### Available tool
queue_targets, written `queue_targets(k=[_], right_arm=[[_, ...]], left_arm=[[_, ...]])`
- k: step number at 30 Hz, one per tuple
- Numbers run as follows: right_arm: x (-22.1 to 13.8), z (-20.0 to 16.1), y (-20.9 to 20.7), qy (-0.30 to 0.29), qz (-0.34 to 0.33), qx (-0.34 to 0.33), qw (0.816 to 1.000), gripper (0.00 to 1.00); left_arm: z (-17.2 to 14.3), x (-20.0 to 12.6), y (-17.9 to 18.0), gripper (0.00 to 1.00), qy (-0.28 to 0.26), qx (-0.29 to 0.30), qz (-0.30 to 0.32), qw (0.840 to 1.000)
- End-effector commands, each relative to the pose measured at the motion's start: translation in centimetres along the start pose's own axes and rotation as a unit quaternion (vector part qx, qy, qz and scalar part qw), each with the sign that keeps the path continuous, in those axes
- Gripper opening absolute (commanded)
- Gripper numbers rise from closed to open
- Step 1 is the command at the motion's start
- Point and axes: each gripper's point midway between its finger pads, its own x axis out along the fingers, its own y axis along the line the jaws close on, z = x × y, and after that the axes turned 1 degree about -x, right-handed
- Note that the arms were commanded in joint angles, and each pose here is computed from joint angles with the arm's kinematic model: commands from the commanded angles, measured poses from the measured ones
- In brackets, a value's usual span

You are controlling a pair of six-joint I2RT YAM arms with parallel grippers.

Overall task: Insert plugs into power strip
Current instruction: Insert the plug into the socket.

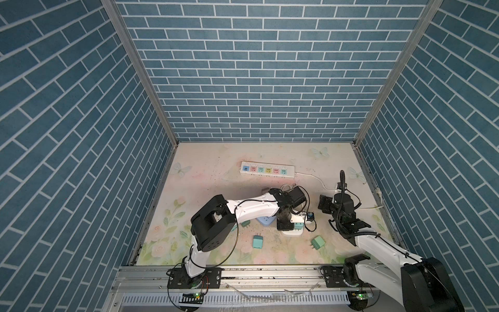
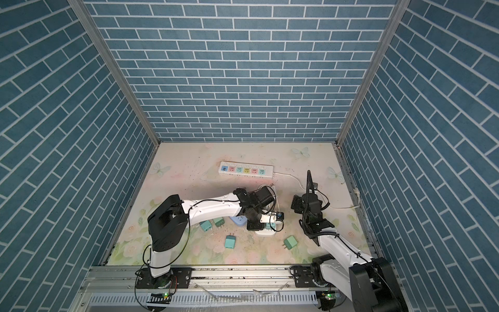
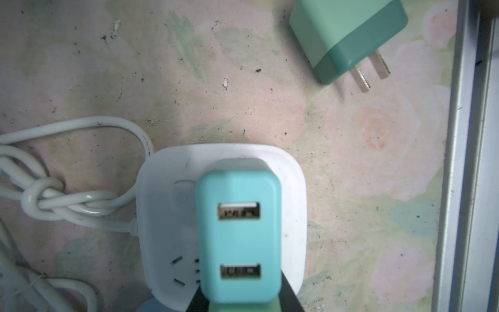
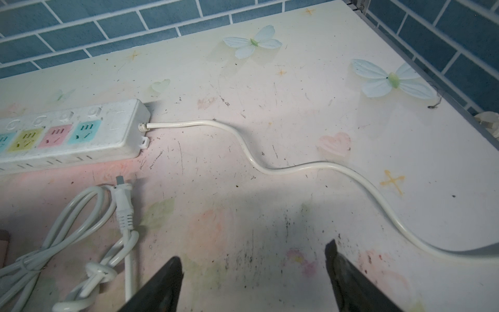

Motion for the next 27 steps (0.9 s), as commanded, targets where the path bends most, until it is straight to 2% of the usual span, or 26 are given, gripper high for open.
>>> queue_targets(k=[1, 13, 15, 16, 17, 18, 21, 27], right_arm=[[-0.1, 1.6, 0.3, -0.015, 0.000, 0.007, 1.000, 0.85], [-0.2, 1.7, -0.5, -0.019, -0.021, 0.016, 0.999, 0.85], [-0.3, 1.8, -0.5, -0.022, -0.022, 0.018, 0.999, 0.85], [-0.2, 1.7, -0.6, -0.021, -0.022, 0.017, 0.999, 0.85], [-0.2, 1.7, -0.6, -0.020, -0.023, 0.017, 0.999, 0.85], [-0.2, 1.7, -0.6, -0.019, -0.023, 0.018, 0.999, 0.85], [-0.1, 1.7, -0.6, -0.017, -0.024, 0.016, 0.999, 0.85], [-0.1, 1.7, -0.5, -0.013, -0.024, 0.015, 1.000, 0.86]], left_arm=[[0.1, 2.7, 0.7, 0.00, 0.002, -0.009, -0.003, 1.000], [2.1, 3.9, 2.1, 0.00, 0.002, -0.028, -0.003, 1.000], [2.4, 3.8, 2.1, 0.20, -0.007, -0.029, 0.001, 1.000], [2.6, 3.6, 2.3, 0.35, -0.013, -0.032, 0.006, 0.999], [2.9, 3.2, 2.3, 0.86, -0.022, -0.032, 0.007, 0.999], [3.2, 2.8, 2.2, 0.99, -0.030, -0.030, 0.005, 0.999], [5.1, 0.3, 2.4, 1.00, -0.066, -0.025, 0.011, 0.997], [8.6, -8.7, 3.5, 1.00, -0.143, -0.018, 0.072, 0.987]])
